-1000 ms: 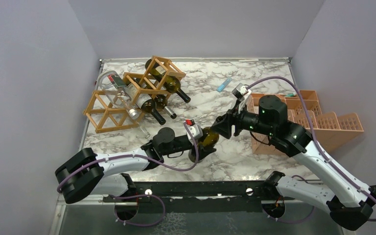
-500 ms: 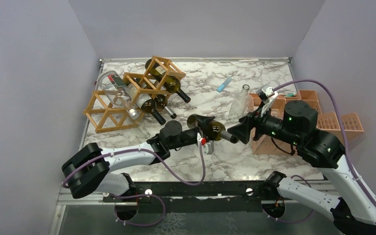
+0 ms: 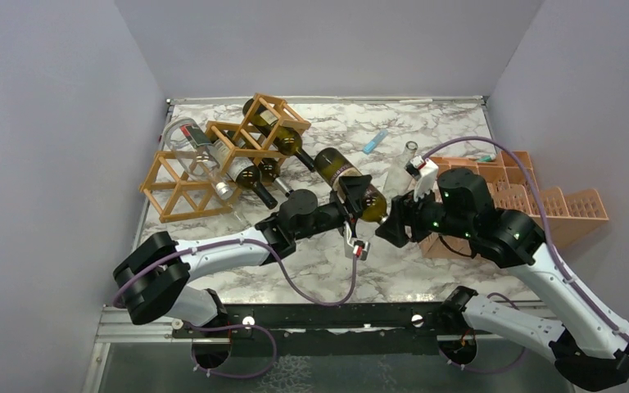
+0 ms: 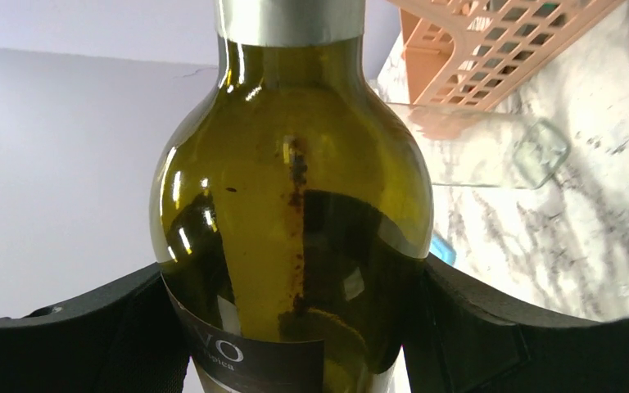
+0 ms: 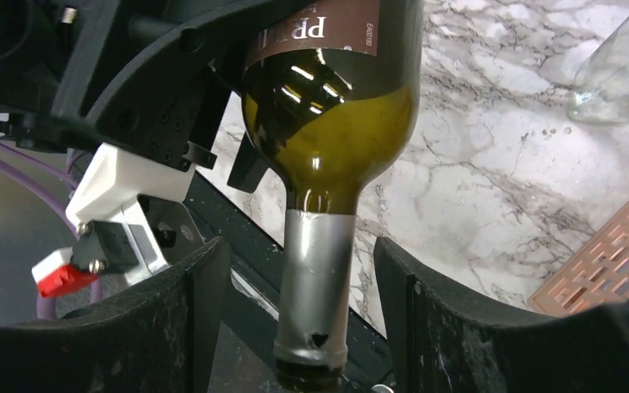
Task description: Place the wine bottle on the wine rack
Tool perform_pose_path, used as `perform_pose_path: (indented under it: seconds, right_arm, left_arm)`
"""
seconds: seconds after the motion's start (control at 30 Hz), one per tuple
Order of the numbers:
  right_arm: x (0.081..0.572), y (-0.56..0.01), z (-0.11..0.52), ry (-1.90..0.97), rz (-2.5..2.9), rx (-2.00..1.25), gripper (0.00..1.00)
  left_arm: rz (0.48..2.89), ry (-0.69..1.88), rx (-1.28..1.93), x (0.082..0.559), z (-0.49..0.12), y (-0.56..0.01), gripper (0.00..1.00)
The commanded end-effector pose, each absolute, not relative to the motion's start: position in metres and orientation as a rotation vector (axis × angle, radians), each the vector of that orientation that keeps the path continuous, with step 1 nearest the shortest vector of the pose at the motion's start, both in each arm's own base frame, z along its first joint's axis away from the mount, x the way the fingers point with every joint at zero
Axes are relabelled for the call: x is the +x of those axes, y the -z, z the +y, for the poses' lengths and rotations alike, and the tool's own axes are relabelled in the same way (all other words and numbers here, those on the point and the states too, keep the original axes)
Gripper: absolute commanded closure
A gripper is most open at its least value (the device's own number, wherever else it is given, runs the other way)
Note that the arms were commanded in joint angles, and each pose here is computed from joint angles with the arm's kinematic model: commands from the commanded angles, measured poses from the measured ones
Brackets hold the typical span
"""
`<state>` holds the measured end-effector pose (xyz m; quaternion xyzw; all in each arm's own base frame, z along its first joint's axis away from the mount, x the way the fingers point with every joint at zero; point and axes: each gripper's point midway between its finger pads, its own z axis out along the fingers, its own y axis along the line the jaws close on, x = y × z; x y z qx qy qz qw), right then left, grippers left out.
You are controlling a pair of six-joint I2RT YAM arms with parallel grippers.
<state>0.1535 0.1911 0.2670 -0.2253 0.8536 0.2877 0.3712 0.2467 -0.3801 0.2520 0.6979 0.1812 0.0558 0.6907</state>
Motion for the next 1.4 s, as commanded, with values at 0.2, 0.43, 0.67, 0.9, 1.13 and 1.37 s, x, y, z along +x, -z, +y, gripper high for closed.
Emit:
perform_pose_path:
  seconds: [0.2, 0.43, 0.67, 0.9, 1.13, 1.37]
  right_arm:
    - [0.174, -0.236, 0.193, -0.664, 2.264, -0.444, 0.43]
    - [0.177, -0.218, 0.197, -0.659, 2.294, -0.440, 0.52]
    - [0.177, -0.211, 0.204, -0.694, 2.297, -0.451, 0.71]
    - [0.184, -0.220, 0.204, -0.696, 2.234, -0.433, 0.99]
    - [0.202, -0.258, 0.200, -0.678, 2.055, -0.367, 0.99]
    - [0.207, -0.285, 0.199, -0.697, 1.951, -0.348, 0.99]
  left_arm:
    - [0.127, -0.439, 1.486, 0.252, -0.396, -0.331, 1.00]
    - [0.073, -0.453, 1.500, 0.243, -0.404, -0.332, 1.00]
    - [0.070, -0.439, 1.492, 0.238, -0.404, -0.336, 1.00]
    - [0.080, -0.411, 1.489, 0.234, -0.403, -0.335, 0.78]
    - [0.150, -0.396, 1.497, 0.235, -0.395, -0.316, 0.01]
    - [0.225, -0.384, 1.504, 0.236, -0.386, -0.303, 0.01]
